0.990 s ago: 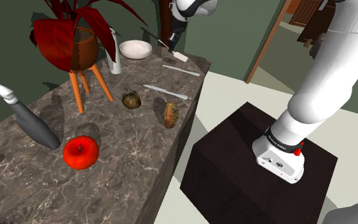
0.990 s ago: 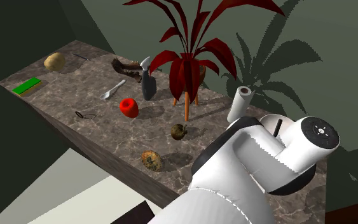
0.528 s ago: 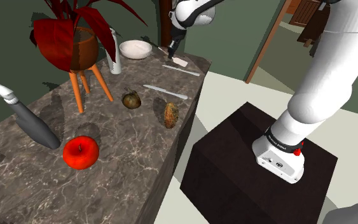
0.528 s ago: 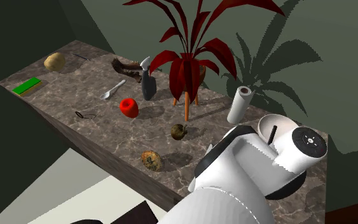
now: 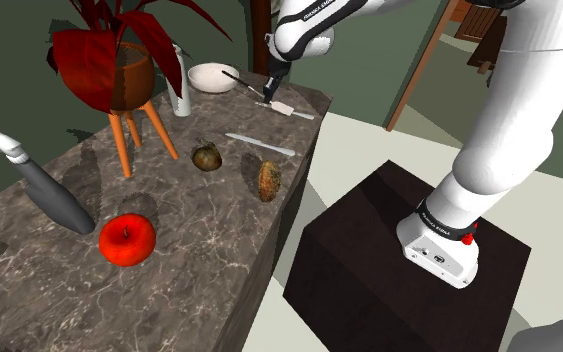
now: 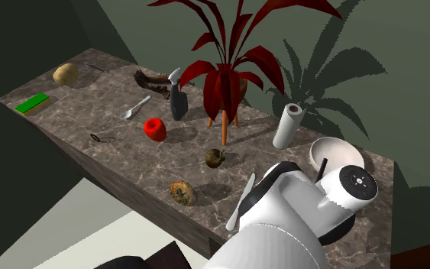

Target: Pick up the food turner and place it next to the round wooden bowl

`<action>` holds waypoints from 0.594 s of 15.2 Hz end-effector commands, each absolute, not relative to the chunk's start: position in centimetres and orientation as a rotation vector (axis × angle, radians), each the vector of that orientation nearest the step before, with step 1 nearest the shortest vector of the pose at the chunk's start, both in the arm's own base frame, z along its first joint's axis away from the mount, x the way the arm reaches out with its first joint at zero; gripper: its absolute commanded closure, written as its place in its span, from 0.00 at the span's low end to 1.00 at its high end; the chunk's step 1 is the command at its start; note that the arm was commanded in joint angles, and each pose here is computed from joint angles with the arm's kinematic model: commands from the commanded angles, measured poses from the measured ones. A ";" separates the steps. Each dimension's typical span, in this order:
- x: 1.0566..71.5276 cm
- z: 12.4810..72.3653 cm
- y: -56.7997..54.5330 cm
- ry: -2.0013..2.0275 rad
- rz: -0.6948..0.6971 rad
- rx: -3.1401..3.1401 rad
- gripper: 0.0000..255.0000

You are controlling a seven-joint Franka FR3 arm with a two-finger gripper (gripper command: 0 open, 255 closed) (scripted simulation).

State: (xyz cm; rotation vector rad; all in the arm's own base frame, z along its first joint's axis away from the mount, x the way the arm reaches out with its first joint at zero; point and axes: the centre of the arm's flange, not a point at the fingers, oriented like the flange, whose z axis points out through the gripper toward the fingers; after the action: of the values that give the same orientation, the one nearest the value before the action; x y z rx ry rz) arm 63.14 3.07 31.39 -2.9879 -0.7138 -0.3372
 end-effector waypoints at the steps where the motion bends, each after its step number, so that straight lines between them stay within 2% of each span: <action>1: 63.1 30.4 3.1 -0.714 -0.338 -2.988 1.00; 9: 63.1 29.0 3.1 -0.714 -0.338 -2.988 1.00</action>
State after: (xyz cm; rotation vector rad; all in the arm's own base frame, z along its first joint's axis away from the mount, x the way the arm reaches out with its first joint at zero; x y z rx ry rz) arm 63.23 3.04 29.25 -2.9883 -0.7151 -0.3480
